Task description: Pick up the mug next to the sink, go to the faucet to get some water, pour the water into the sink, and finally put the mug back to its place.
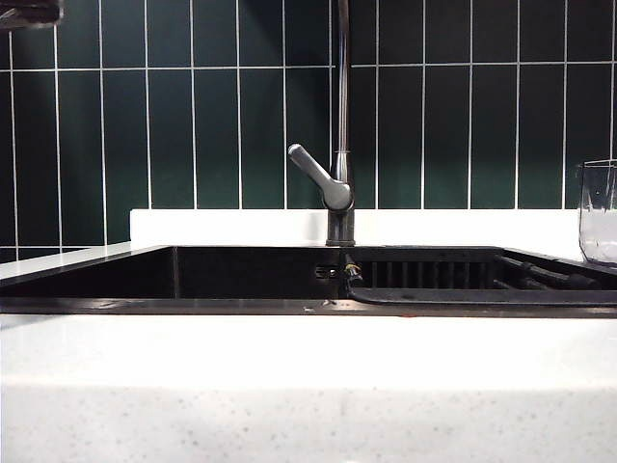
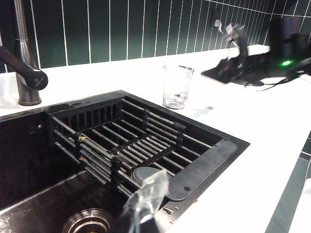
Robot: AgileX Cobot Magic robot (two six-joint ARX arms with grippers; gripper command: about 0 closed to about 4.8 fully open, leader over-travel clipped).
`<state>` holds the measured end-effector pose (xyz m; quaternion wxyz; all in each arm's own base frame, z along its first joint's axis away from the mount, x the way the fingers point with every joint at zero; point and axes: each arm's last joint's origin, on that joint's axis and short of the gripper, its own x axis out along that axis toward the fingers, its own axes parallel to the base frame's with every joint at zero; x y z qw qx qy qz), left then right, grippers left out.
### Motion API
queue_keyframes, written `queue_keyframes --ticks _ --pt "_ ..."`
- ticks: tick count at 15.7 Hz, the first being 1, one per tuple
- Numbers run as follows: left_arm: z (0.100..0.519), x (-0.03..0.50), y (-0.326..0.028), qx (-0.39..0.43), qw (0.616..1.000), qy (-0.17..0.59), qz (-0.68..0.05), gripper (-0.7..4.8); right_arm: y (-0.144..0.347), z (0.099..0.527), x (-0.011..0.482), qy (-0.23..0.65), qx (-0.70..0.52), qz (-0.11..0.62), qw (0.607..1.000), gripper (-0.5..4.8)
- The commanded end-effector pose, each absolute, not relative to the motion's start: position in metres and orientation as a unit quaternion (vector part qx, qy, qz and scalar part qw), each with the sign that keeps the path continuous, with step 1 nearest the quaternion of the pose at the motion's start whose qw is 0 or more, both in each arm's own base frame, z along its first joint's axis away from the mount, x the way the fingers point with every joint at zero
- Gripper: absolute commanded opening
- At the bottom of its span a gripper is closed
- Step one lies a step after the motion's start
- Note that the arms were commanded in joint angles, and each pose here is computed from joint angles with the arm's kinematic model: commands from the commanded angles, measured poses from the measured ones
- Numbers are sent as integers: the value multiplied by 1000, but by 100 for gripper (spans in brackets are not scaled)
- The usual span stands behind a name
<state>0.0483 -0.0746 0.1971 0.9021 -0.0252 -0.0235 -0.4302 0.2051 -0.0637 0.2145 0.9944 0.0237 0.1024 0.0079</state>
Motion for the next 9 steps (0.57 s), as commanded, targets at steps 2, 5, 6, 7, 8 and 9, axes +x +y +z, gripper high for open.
queue_keyframes --ticks 2,5,6,7,8,9 --pt "198 50 -73 -8 920 -34 -391 -5 -49 235 181 73 31 19 997 60" --pt "200 50 -72 -15 924 -39 -380 -5 -33 245 159 38 24 42 998 -8" --pt "200 50 -72 -16 924 -41 -380 -5 -29 245 152 23 26 45 998 -8" --pt "201 50 -72 -17 924 -43 -379 -5 -24 243 145 12 32 52 998 -8" --pt "201 50 -72 -18 924 -44 -379 -5 -19 240 136 -2 38 62 997 -8" --pt "201 50 -72 -19 924 -46 -378 -5 -13 235 125 -21 33 65 997 -8"
